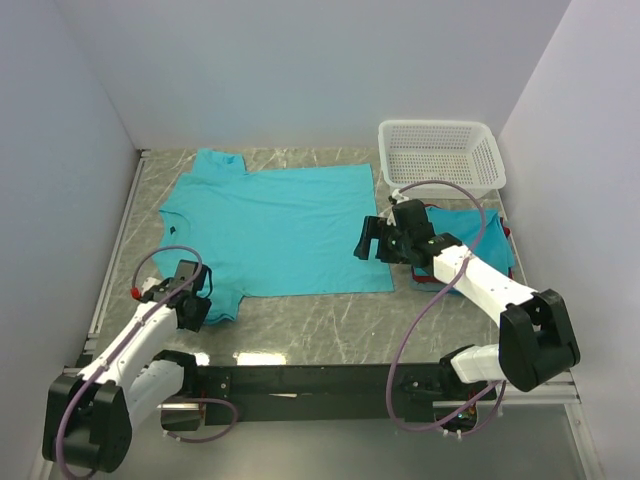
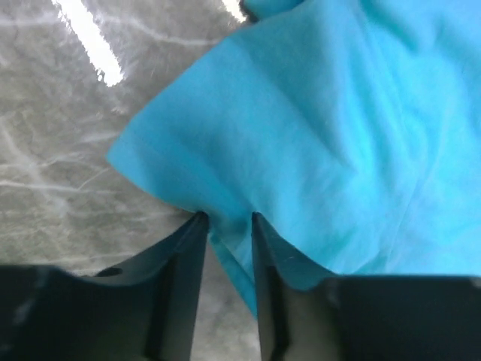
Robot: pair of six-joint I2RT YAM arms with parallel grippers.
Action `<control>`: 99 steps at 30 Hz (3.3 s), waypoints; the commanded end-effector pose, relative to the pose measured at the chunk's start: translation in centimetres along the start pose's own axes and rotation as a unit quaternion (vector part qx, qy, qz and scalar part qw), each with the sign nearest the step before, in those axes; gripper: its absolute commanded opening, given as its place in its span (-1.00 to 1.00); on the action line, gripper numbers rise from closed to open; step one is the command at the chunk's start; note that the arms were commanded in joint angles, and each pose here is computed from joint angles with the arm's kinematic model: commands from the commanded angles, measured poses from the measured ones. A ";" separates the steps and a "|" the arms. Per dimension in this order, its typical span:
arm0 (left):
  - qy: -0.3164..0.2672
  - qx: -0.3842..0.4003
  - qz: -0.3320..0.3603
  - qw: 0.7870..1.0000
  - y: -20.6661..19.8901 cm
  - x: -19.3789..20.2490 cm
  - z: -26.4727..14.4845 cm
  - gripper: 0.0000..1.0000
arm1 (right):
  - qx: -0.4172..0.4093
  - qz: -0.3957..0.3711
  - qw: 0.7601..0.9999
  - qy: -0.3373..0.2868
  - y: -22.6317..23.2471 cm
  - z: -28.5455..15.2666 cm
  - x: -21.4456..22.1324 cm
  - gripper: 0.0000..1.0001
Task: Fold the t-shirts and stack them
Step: Fold the tshirt
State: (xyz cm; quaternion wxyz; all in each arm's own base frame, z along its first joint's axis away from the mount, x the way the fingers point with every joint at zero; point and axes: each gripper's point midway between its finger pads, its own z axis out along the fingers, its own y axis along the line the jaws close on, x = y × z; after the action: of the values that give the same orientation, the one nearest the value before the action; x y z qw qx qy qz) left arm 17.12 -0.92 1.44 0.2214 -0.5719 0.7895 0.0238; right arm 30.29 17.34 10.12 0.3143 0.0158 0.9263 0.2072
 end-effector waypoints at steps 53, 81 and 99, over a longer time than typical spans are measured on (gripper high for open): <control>-0.095 0.136 -0.144 0.976 -1.1 -5.2 -5.0 -0.99 | 0.180 0.023 0.976 0.118 -6.6 0.5 10.7 -1.00; -0.145 0.232 -0.116 0.955 -9.7 -8.9 -8.6 -0.99 | 0.143 0.005 0.988 0.057 -2.1 -0.4 2.2 -1.00; -0.191 0.272 -0.054 0.942 -19.8 -11.9 -8.7 -0.99 | 0.130 0.008 0.991 0.020 -3.0 1.6 -5.3 -1.00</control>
State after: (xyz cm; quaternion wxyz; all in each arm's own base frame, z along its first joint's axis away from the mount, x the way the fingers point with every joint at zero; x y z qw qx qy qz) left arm 32.90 0.09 14.64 0.4734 -0.5306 0.6987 -0.0789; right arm 33.31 14.17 8.75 0.2541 0.0686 0.9617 0.0769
